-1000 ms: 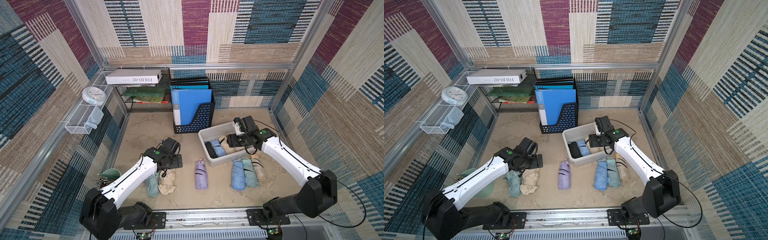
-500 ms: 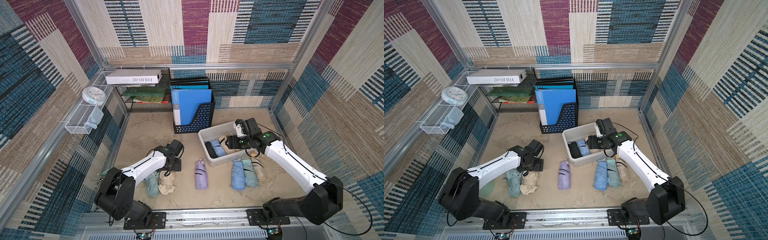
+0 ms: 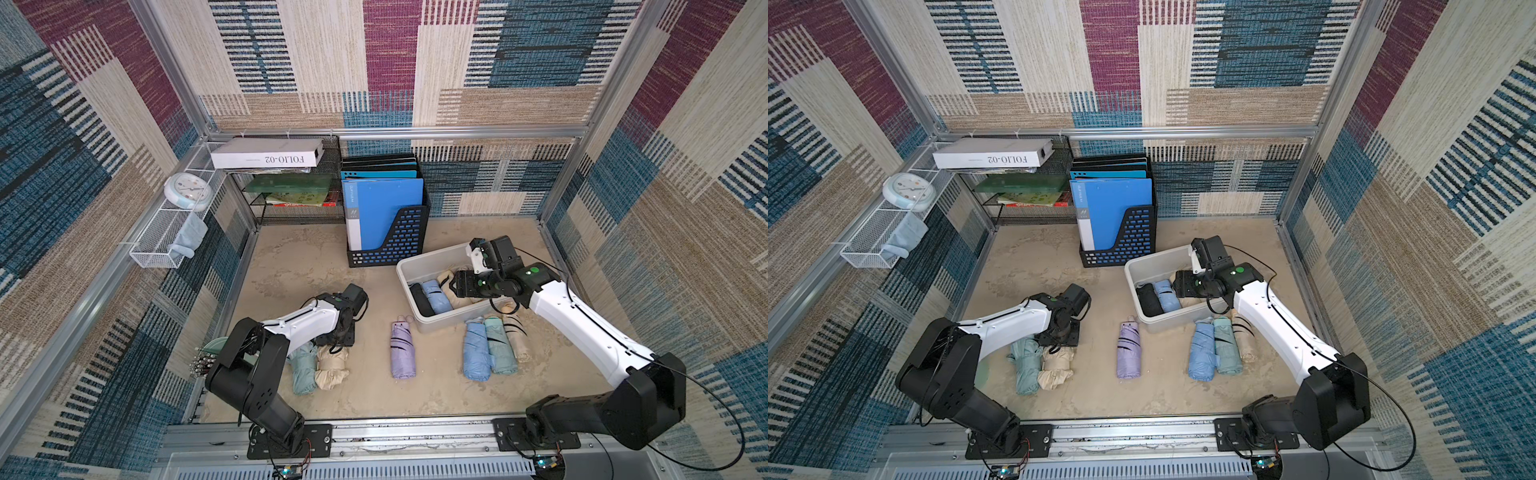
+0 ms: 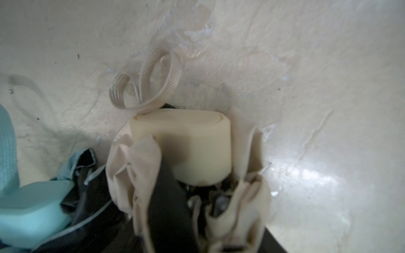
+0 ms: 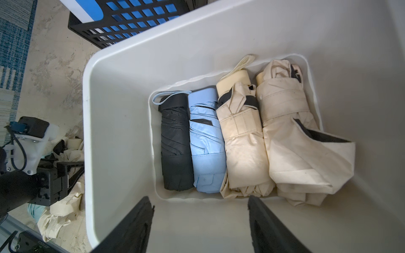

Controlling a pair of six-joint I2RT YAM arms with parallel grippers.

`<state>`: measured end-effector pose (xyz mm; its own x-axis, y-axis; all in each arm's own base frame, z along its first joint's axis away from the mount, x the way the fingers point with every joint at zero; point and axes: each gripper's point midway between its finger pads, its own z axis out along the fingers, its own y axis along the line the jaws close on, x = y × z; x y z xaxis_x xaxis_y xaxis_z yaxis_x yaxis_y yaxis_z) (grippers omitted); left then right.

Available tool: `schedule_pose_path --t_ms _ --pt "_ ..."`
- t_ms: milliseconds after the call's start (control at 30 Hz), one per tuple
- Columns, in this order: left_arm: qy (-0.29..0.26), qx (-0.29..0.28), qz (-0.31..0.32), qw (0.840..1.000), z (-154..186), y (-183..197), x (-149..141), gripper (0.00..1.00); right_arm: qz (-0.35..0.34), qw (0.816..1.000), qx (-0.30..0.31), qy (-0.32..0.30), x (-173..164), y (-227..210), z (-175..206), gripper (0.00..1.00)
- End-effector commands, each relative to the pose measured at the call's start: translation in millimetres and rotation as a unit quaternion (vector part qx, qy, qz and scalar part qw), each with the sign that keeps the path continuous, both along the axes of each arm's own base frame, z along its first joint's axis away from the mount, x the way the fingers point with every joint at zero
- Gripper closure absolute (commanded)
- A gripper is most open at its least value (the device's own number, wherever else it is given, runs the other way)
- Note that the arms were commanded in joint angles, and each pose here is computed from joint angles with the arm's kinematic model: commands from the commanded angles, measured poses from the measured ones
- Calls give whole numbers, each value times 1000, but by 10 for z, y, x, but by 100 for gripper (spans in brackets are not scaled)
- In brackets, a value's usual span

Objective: Put the umbrella into the storage box
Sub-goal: Pick up the umbrella from the center of the board.

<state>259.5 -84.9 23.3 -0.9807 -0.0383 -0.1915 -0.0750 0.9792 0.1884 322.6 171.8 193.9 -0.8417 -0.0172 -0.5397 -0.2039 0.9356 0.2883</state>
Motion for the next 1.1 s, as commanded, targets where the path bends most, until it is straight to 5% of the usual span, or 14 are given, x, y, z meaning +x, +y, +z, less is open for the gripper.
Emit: schedule_pose_path --t_ms 0,233,400,533,767,1067 --pt "-5 -39 -2 999 14 -130 27 51 2 1000 6 -6 25 29 51 27" --pt "-85 -112 10 990 492 -281 139 59 5 1000 25 -17 26 81 192 27" --pt "-188 -237 -10 953 1095 -591 265 60 50 995 78 -43 -24 345 449 27" --pt "-258 -355 -54 897 1676 -927 316 59 139 973 165 -86 -201 749 790 26" --pt "-338 -502 -150 782 2703 -1345 213 56 277 907 288 -133 -694 1147 1297 19" --pt "-354 -617 -264 652 3646 -1665 -110 54 403 832 355 -138 -1239 1291 1651 10"
